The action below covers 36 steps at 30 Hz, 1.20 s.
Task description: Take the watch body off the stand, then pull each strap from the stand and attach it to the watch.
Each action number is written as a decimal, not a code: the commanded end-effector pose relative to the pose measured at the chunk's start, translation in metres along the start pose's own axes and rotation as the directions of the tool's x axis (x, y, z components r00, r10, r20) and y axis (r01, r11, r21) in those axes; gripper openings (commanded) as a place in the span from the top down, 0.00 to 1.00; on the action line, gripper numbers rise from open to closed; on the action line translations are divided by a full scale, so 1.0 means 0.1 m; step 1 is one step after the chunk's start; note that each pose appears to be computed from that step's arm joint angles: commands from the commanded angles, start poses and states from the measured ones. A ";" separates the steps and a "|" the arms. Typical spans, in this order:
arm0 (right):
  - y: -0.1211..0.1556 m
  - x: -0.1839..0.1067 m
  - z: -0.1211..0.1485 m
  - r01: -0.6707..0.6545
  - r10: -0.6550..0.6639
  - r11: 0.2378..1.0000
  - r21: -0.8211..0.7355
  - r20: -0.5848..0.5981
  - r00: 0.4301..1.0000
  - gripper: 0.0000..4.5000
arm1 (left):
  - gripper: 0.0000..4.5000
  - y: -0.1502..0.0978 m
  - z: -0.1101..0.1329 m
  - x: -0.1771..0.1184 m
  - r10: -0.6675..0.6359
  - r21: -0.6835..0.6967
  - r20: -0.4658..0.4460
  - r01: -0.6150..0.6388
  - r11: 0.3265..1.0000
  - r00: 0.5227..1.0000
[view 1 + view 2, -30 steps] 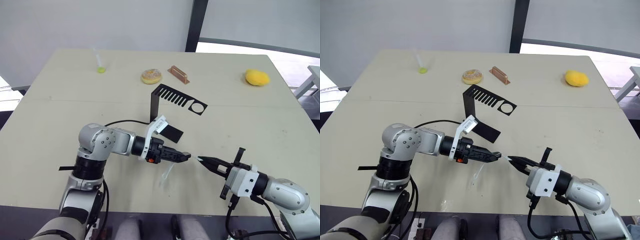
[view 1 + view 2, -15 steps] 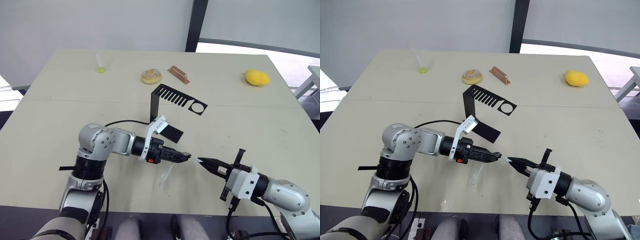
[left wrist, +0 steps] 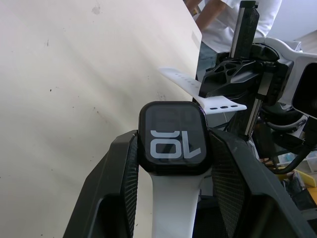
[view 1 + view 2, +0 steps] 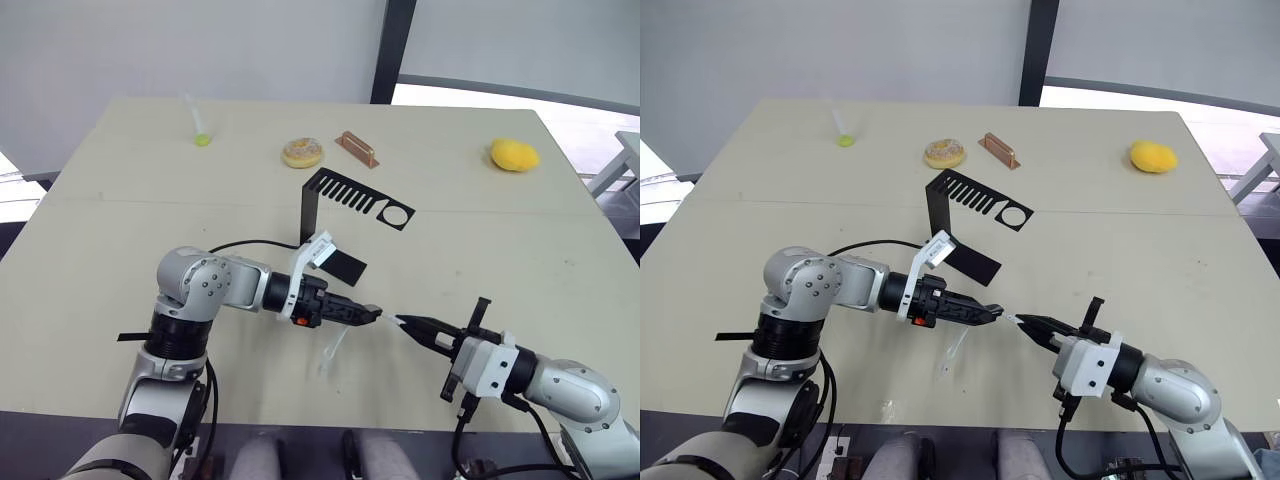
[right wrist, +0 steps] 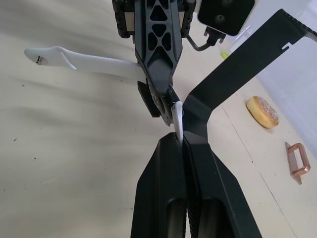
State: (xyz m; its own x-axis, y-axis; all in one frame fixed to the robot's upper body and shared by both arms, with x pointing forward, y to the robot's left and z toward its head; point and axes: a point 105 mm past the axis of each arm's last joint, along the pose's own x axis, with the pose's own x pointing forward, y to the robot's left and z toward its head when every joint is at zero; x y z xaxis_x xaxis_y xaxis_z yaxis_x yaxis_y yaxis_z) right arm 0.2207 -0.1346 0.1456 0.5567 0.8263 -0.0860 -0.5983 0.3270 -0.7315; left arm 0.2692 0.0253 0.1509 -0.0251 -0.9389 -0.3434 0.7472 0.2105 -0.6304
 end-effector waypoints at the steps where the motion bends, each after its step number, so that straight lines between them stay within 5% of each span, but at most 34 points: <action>1: -0.02 0.02 0.06 0.011 -0.011 1.000 -0.012 0.028 1.000 1.00 | 0.65 -0.12 0.03 0.02 -0.041 0.048 -0.002 0.041 0.998 0.999; 36: -0.05 -0.08 0.05 0.020 -0.020 1.000 -0.016 0.005 1.000 1.00 | 0.65 -0.09 0.00 0.01 -0.027 0.034 0.000 0.027 0.999 1.000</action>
State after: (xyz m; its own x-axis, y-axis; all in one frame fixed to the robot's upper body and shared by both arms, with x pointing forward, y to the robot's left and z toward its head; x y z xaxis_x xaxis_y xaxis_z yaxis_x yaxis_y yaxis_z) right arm 0.2193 -0.1410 0.1438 0.5744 0.8128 -0.0965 -0.5994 0.3374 -0.7259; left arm 0.2664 0.0251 0.1507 -0.0259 -0.9384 -0.3446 0.7550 0.2076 -0.6220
